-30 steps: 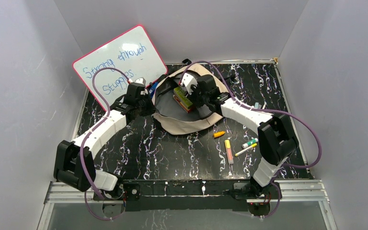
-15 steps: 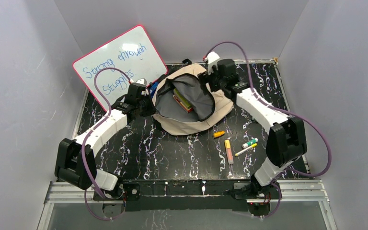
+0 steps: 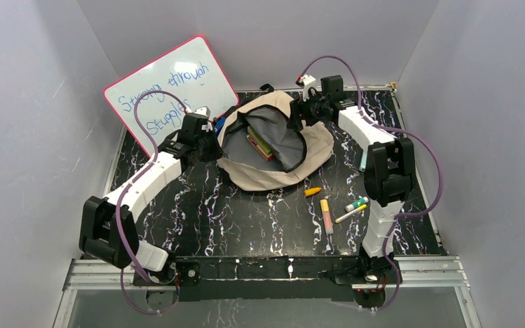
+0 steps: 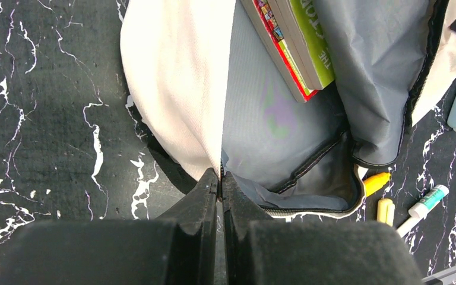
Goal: Pack the student bag
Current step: Adjust the student bag at the center of the board.
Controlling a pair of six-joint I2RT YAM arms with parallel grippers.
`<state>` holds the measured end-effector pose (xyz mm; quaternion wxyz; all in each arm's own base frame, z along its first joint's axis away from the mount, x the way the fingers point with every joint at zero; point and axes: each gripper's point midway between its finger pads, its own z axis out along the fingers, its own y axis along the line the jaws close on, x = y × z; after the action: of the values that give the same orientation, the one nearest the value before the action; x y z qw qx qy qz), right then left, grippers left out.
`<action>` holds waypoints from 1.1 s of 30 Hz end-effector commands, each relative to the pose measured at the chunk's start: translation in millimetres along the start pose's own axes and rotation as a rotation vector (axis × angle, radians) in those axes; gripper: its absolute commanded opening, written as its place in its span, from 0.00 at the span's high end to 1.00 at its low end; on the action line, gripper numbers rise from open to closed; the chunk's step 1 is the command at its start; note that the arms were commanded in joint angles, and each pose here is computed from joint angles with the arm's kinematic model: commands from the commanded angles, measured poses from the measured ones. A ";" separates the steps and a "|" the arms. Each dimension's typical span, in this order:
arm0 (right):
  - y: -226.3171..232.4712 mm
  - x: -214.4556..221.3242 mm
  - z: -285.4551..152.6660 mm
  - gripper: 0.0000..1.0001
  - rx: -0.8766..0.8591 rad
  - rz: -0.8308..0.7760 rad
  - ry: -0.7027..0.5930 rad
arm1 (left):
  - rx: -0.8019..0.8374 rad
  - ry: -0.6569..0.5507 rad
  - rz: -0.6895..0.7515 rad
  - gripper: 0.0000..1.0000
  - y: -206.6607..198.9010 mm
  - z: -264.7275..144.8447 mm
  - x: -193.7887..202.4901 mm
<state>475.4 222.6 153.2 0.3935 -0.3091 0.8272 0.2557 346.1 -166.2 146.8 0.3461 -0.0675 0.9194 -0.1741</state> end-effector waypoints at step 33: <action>33.1 -23.2 15.5 0.90 -0.194 -0.070 -0.055 | 0.001 -0.036 0.000 1.00 -0.9 -1.4 -19.8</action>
<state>475.9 246.8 118.4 0.3498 -0.3395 0.8120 0.3211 349.7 -164.4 140.7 0.3374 -0.0696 0.9232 -0.1703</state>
